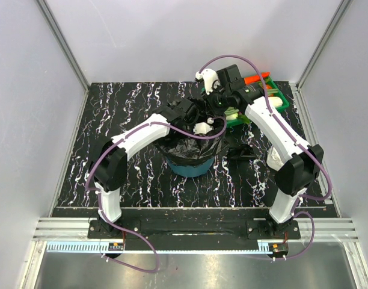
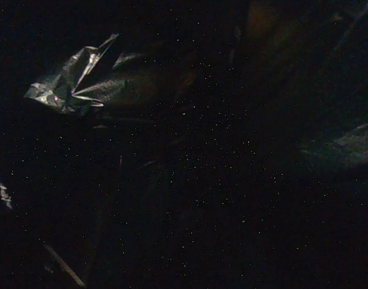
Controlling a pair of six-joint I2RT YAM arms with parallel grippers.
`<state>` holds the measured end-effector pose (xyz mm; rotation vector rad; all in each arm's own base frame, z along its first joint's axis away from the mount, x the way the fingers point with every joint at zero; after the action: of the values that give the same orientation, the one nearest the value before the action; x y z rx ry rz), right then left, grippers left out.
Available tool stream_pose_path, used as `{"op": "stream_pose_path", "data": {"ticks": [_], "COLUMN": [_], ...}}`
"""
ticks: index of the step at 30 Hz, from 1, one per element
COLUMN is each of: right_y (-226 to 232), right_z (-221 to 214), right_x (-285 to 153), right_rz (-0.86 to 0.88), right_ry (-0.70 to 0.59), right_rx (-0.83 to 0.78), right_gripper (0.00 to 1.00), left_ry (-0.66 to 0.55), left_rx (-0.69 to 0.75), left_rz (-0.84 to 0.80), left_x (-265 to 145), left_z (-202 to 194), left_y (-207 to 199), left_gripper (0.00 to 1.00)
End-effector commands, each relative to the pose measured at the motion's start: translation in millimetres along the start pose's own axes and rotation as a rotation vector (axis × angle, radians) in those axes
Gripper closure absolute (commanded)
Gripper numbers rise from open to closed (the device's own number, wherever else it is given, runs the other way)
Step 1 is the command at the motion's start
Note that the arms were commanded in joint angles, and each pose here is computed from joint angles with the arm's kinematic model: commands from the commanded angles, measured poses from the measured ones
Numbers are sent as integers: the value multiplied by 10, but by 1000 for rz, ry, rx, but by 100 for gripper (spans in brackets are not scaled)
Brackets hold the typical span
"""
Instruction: Put the trash bags into the trash bin
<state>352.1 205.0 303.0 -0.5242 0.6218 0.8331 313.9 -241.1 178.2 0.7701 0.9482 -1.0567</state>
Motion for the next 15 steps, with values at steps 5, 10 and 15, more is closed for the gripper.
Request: {"op": "stream_pose_path", "data": {"ticks": [5, 10, 15], "right_y": [1, -8, -14], "right_z": [72, 64, 51], "right_x": [-53, -61, -64], "right_rz": [-19, -29, -31], "right_ry": [-6, -2, 3], "right_rx": [-49, -55, -58], "right_gripper": [100, 100, 100], "left_ry": [-123, -142, -173], "left_rx": [7, 11, 28], "left_rz": [91, 87, 90], "left_x": [-363, -422, -546], "left_z": [237, 237, 247], "left_y": [79, 60, 31], "left_gripper": [1, 1, 1]}}
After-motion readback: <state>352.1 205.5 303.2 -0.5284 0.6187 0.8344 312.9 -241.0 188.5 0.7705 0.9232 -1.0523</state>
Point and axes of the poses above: each gripper's point midway between its finger pads, its own x axis out along the fingers, its own y axis along the line the jaws close on, z = x × y, the point moved 8 cm from there along -x, back along the fingers, and after that the axes turned 12 degrees about -x, right-handed, at the moved point
